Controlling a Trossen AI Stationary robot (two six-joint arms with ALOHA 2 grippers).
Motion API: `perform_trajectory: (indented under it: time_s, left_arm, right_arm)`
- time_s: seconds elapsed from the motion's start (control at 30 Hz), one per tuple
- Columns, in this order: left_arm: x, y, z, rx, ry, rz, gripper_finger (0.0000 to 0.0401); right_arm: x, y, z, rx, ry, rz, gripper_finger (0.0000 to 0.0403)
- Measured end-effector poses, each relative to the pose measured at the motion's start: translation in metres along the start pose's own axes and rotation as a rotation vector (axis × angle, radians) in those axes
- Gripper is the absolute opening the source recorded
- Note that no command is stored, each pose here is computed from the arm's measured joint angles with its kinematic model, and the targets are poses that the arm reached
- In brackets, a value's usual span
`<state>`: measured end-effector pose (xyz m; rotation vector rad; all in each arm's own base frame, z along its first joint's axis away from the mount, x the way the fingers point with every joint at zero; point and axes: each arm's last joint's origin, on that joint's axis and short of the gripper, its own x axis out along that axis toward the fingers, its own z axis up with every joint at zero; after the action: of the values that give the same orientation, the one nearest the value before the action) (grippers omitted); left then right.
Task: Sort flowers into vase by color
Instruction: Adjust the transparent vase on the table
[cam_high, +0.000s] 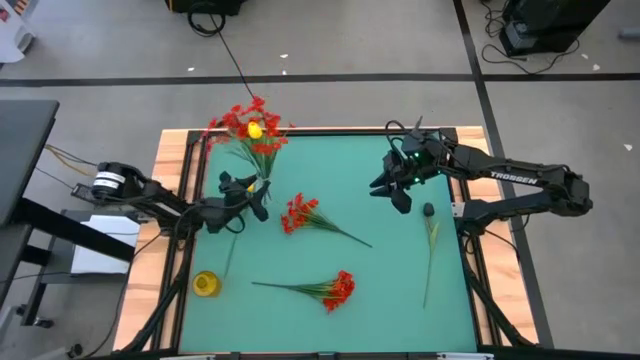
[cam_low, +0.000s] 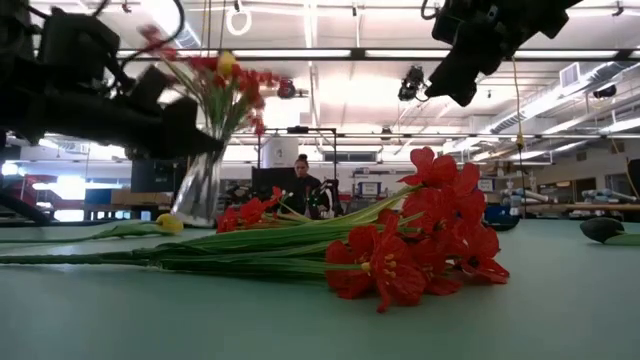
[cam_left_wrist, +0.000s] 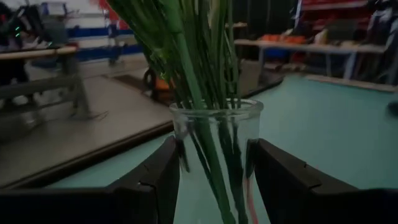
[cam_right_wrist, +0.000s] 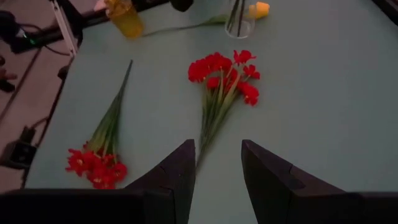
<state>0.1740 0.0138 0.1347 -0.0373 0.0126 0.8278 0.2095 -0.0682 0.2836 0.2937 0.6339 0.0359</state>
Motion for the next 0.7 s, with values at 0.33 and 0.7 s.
perform_trajectory:
  time_s: [0.33, 0.7]
  left_arm:
    - [0.010, 0.002, -0.015, -0.011, 0.018, 0.023, 0.0181]
    - [0.027, 0.010, -0.014, 0.002, -0.013, 0.041, 0.0196]
  right_arm:
    - [-0.004, -0.009, -0.004, -0.030, 0.027, 0.018, 0.0140]
    - [-0.008, -0.016, -0.005, -0.030, 0.029, 0.010, 0.0140]
